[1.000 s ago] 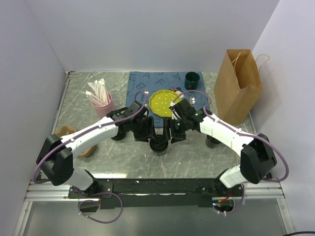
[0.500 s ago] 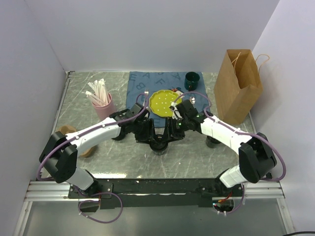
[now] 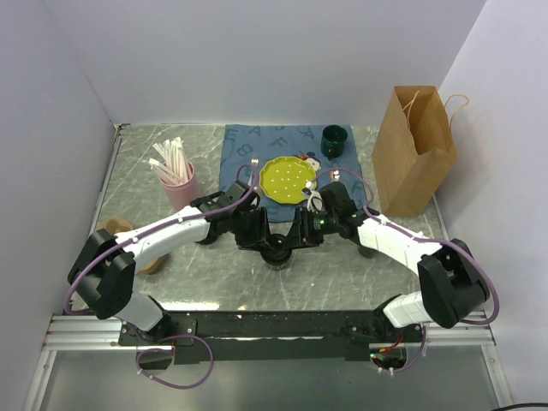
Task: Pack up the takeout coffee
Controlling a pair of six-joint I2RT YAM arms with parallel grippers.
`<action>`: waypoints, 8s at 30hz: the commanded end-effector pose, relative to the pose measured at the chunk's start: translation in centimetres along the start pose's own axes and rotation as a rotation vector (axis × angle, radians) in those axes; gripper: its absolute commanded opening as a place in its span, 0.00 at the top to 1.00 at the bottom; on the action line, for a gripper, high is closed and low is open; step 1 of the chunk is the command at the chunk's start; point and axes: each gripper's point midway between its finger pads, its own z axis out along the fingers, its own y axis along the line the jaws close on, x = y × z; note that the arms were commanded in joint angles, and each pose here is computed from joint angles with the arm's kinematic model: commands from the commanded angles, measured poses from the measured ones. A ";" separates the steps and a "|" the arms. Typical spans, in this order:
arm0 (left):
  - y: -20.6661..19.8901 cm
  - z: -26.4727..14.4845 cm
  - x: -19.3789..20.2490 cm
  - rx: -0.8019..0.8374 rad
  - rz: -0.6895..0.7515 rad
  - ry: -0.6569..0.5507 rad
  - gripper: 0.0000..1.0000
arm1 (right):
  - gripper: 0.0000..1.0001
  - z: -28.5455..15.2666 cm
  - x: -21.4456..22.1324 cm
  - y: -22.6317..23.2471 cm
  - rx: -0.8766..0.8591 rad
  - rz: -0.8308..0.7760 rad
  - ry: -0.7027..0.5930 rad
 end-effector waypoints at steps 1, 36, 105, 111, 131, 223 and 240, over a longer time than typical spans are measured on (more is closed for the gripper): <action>5.2 2.3 2.4 -0.194 -0.038 0.073 0.52 | 0.60 1.2 2.7 -4.6 0.104 0.021 0.056; 5.8 1.9 0.0 -0.328 0.002 0.038 0.54 | 0.43 -1.4 -3.6 0.1 -0.114 -0.099 0.149; 6.9 3.0 2.4 -0.341 -0.065 0.082 0.53 | 0.68 -1.4 -3.0 -3.7 -0.028 0.031 0.134; 7.5 3.0 2.9 -0.356 -0.069 0.091 0.54 | 0.81 -0.5 -1.5 -4.2 -0.071 0.094 0.130; 9.1 3.2 4.6 -0.387 -0.099 0.122 0.55 | 0.88 1.0 -0.3 -6.1 -0.084 0.094 0.073; 5.1 2.0 5.8 -0.356 -0.205 0.142 0.55 | 0.37 -1.1 -0.4 -2.5 0.034 0.082 -0.027; 0.0 -1.7 3.0 -0.169 -0.101 0.060 0.39 | 0.54 -0.9 -0.3 -4.4 0.132 -0.016 0.084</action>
